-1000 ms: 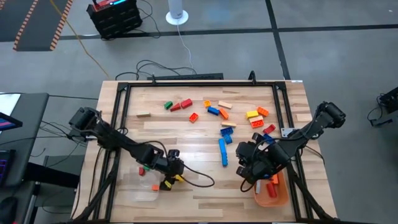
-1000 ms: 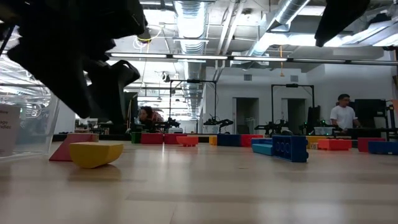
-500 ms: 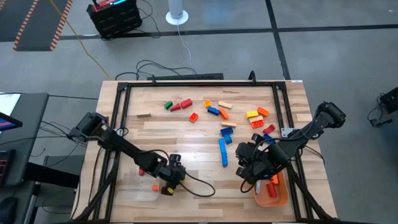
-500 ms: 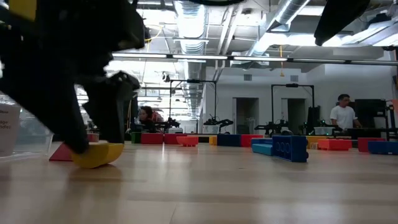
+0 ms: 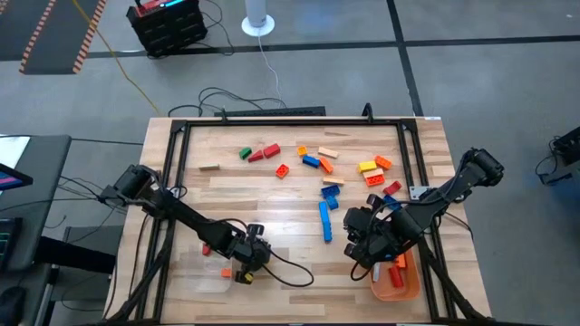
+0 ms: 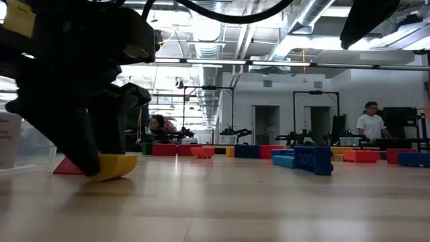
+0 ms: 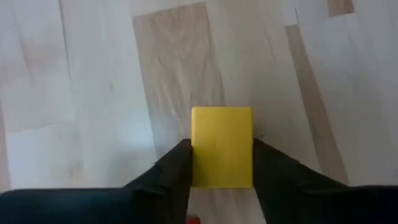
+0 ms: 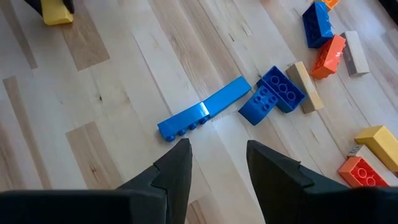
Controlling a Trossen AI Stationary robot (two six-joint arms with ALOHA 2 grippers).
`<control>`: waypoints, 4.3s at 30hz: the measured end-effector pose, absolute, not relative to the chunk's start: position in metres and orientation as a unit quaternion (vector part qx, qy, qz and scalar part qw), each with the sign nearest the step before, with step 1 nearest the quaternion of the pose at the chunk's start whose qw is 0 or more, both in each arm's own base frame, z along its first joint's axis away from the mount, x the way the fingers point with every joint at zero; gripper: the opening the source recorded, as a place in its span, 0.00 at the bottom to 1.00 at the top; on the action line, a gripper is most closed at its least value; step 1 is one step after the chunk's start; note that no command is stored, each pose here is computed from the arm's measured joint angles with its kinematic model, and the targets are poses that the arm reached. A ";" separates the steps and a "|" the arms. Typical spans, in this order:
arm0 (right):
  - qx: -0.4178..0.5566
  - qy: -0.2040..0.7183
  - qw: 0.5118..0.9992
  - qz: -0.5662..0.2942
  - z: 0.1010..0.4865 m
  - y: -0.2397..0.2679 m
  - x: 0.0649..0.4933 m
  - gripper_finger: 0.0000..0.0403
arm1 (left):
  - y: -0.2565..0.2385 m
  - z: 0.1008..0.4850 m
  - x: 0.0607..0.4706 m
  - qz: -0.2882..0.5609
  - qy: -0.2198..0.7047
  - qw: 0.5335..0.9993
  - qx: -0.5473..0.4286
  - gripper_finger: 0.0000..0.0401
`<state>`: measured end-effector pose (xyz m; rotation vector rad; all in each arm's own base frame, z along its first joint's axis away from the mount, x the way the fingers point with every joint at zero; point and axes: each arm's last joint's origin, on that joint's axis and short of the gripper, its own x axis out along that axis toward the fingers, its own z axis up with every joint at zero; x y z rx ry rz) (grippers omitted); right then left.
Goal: Sort blocks by size
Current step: Put the small yellow block into the transparent bin, then put the small red block into the transparent bin
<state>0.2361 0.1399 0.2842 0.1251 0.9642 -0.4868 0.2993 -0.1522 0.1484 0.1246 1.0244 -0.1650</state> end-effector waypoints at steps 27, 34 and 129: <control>0.050 0.457 0.855 -0.240 0.284 0.139 0.235 0.45 | -0.088 0.236 0.195 -0.023 0.728 0.685 -0.009 0.56; 0.047 0.453 0.858 -0.237 0.285 0.139 0.236 0.45 | -0.093 0.255 0.208 -0.056 0.690 0.722 -0.002 0.62; 0.033 0.432 0.868 -0.242 0.286 0.140 0.237 0.45 | -0.099 0.236 0.301 -0.082 0.629 0.762 0.130 0.00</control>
